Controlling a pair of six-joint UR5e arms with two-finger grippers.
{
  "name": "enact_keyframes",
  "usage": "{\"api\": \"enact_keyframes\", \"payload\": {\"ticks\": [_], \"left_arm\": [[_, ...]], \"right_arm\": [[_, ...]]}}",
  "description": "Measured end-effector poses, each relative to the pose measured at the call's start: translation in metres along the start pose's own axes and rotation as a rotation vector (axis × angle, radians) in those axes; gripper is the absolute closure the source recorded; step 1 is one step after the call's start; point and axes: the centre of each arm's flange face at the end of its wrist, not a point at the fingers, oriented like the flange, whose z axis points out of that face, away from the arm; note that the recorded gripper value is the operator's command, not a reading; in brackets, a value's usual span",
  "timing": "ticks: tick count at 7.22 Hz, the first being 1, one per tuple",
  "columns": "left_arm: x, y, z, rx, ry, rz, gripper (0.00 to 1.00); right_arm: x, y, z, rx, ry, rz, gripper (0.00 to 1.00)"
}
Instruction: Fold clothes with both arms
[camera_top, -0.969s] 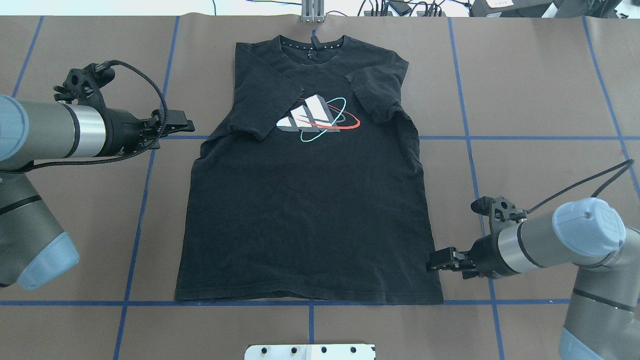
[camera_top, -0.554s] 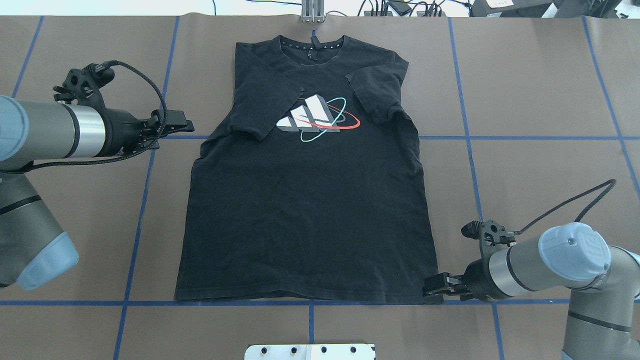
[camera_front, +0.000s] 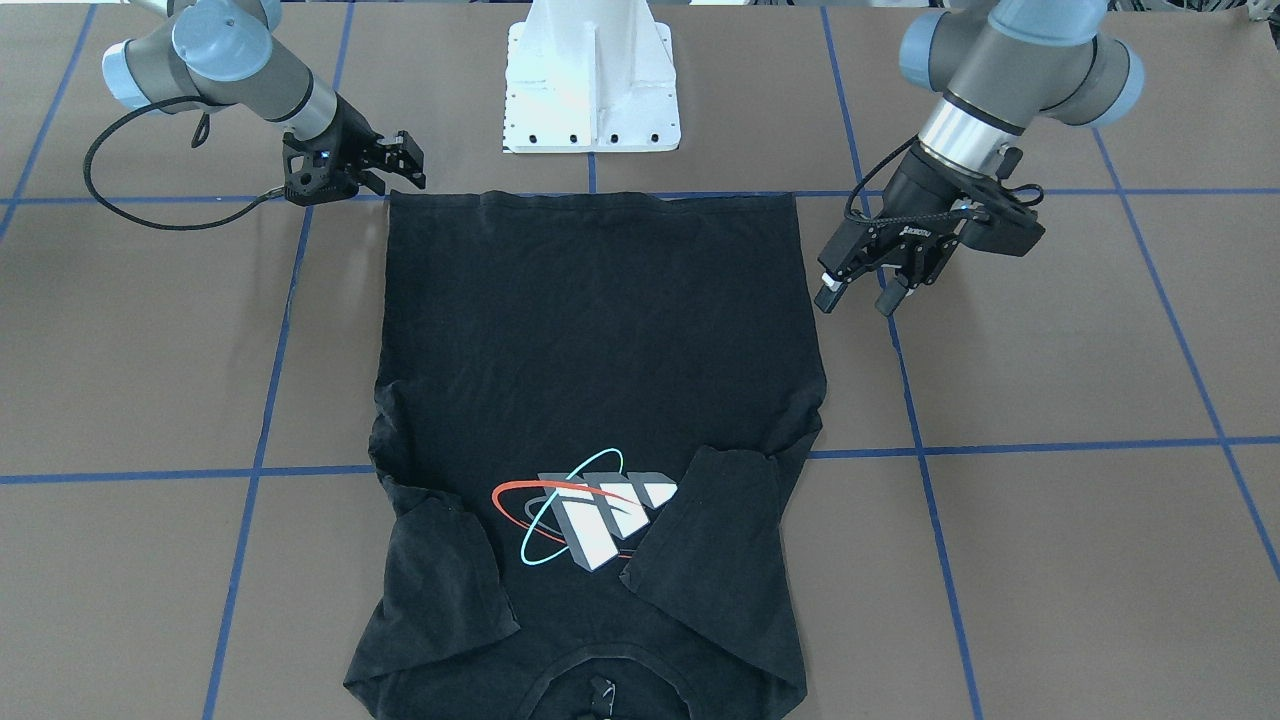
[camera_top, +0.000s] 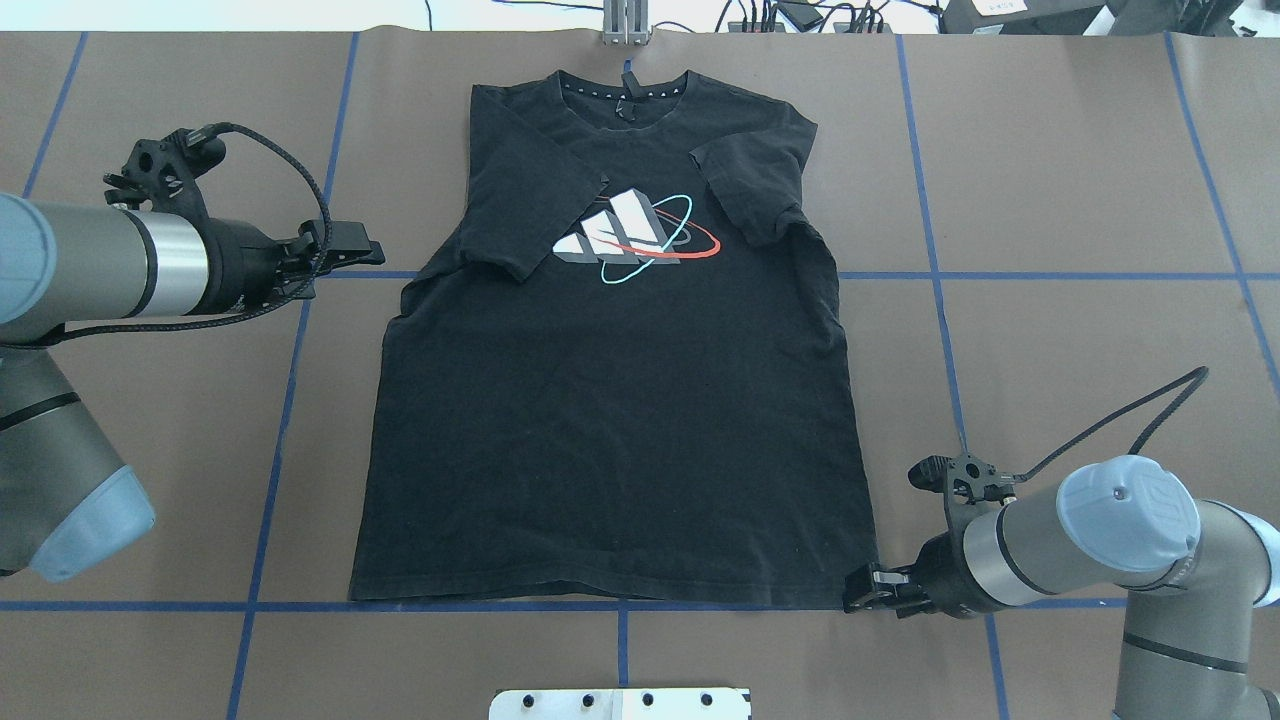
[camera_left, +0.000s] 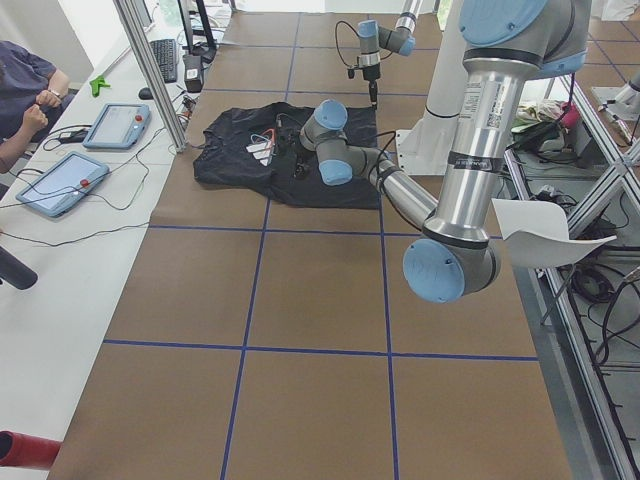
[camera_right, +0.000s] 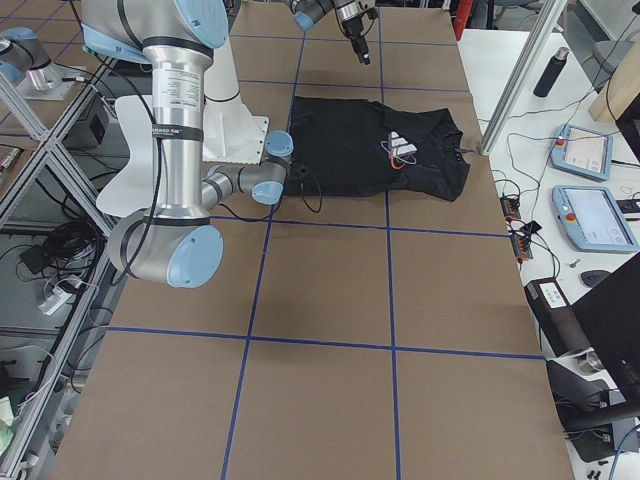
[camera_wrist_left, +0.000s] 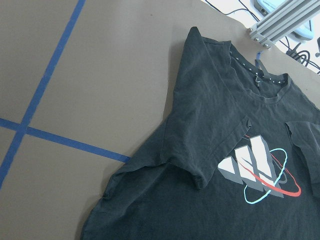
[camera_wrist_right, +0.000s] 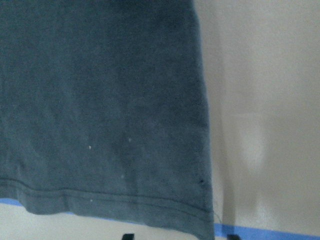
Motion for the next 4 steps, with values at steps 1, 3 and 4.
{"api": "enact_keyframes", "payload": {"ticks": [1,3,4], "left_arm": [[-0.0005,-0.0001,0.0002,0.000,-0.001,0.000,0.01],[-0.0009,0.0002,0.0006,0.001,-0.002,0.000,0.01],[-0.0008,0.0003,0.0006,0.001,-0.002,0.000,0.01]], "right_arm": [[0.0004,0.0001,0.0008,-0.003,0.005,0.002,0.31],[0.0038,-0.0004,0.0025,-0.007,0.013,0.007,0.31],[0.0050,-0.0009,0.0035,-0.008,0.019,0.010,0.32]]}}
